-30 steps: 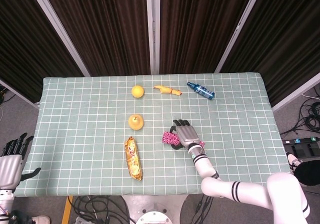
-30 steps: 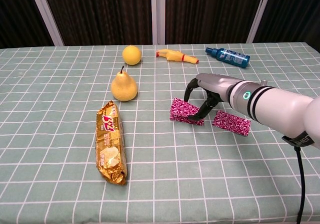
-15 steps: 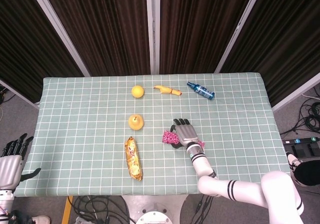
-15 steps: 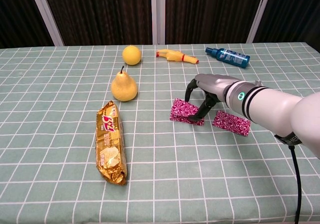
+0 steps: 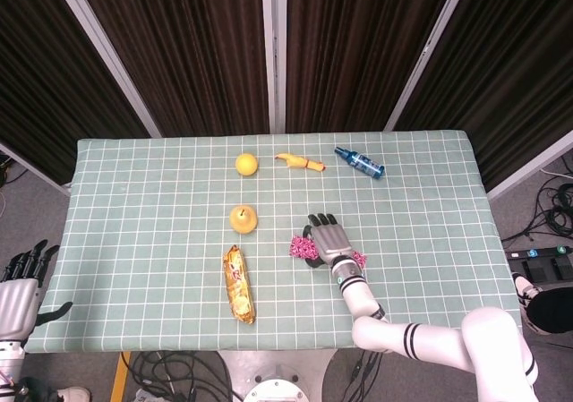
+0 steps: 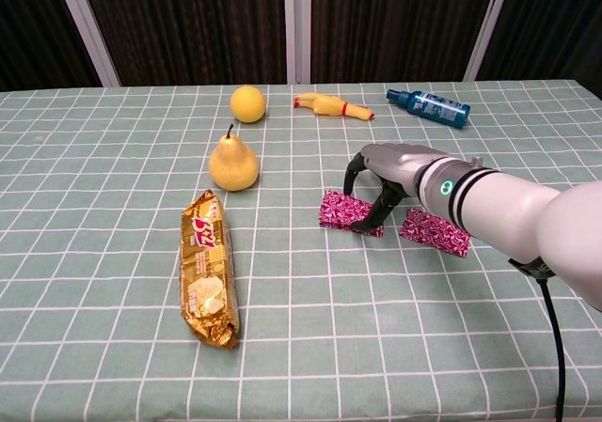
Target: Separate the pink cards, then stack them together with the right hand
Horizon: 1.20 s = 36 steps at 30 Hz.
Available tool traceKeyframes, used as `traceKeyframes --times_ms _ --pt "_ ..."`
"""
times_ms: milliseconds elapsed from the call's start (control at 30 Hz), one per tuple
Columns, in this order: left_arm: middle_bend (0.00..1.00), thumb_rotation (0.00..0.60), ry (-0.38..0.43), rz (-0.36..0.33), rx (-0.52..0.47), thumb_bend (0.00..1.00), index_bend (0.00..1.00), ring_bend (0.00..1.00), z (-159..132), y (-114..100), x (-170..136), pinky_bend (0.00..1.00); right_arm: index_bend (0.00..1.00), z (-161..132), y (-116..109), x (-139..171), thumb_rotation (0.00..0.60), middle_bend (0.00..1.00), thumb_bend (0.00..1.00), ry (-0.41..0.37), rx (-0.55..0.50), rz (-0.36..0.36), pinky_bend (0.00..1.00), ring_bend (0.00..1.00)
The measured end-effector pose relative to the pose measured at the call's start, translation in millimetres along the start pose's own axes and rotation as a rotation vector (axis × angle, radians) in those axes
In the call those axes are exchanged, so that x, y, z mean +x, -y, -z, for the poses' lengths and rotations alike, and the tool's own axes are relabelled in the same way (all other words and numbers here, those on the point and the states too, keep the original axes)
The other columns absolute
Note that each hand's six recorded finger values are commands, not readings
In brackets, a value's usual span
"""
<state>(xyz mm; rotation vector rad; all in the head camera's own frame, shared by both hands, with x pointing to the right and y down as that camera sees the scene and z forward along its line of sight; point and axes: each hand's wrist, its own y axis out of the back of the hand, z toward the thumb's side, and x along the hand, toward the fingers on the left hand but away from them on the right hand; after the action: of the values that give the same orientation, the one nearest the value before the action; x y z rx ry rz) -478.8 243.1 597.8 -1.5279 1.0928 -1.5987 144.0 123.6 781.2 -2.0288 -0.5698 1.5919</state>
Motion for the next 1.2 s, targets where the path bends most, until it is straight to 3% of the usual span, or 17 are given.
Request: traceKeyframes --times_ms 1033,1200 --pt "0.16 0.600 -0.004 -0.001 -0.003 0.01 0.16 0.13 1 1 -3 0.14 0.25 2 1 3 0.504 0.07 0.18 -0.012 -0.003 0.005 0.00 0.00" --pt "0.16 0.600 -0.005 0.002 -0.005 0.01 0.16 0.13 2 2 -3 0.14 0.25 19 -9 15 0.503 0.07 0.17 0.009 -0.030 0.038 0.00 0.00"
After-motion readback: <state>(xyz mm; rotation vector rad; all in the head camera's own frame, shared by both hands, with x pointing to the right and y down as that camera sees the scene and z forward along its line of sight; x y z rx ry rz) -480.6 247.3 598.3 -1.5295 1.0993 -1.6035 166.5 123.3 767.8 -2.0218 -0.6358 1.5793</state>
